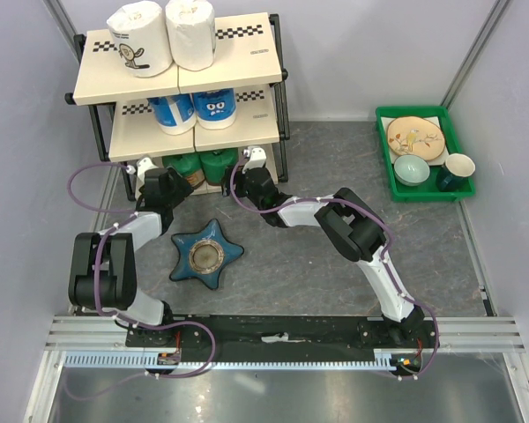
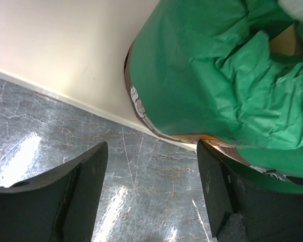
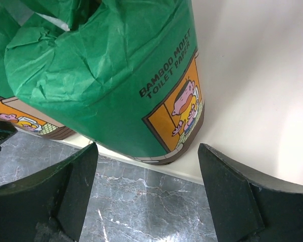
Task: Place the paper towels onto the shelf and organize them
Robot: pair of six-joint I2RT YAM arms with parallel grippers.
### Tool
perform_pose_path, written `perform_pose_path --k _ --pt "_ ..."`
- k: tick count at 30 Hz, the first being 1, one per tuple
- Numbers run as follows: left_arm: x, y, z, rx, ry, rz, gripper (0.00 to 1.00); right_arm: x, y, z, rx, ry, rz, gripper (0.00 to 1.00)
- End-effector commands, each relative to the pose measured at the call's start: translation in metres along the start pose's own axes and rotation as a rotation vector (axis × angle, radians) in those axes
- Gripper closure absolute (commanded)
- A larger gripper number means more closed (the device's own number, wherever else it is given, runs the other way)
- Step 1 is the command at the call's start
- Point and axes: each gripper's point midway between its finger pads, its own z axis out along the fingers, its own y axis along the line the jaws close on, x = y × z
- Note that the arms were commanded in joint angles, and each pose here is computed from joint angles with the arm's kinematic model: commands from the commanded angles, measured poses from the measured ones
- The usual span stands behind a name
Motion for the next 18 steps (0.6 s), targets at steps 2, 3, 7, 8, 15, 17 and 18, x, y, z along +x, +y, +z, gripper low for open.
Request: perform_pose_path --k 2,3,7,8,15,17,18 --pt "-0.015 -0.017 0.007 0.037 -0.033 0.005 0.22 -0.023 0.008 0.008 -0.028 -0.063 -0.003 0.11" --pt "-0.015 -0.017 0.008 0.036 -0.032 0.005 0.22 -0.021 0.007 0.008 -0.027 -0.061 -0.003 0.11" --pt "-0.020 -0.018 0.007 0.034 -0.048 0.004 0.22 -0.026 0.009 0.010 -0.030 -0.071 0.004 0.11" --pt "-0.021 -0.019 0.007 0.035 -0.052 0.000 0.22 -0.026 0.009 0.010 -0.032 -0.072 0.003 0.11" --pt "-0.035 -0.021 -0.006 0.075 -0.151 -0.040 0.22 -0.028 0.009 0.006 -0.033 -0.072 -0.003 0.11" --pt "-0.037 -0.020 -0.008 0.080 -0.175 -0.048 0.22 -0.027 0.008 0.006 -0.032 -0.069 -0.002 0.11" --pt "-0.040 -0.020 -0.009 0.082 -0.192 -0.054 0.22 -0.027 0.006 0.006 -0.029 -0.068 0.000 0.11"
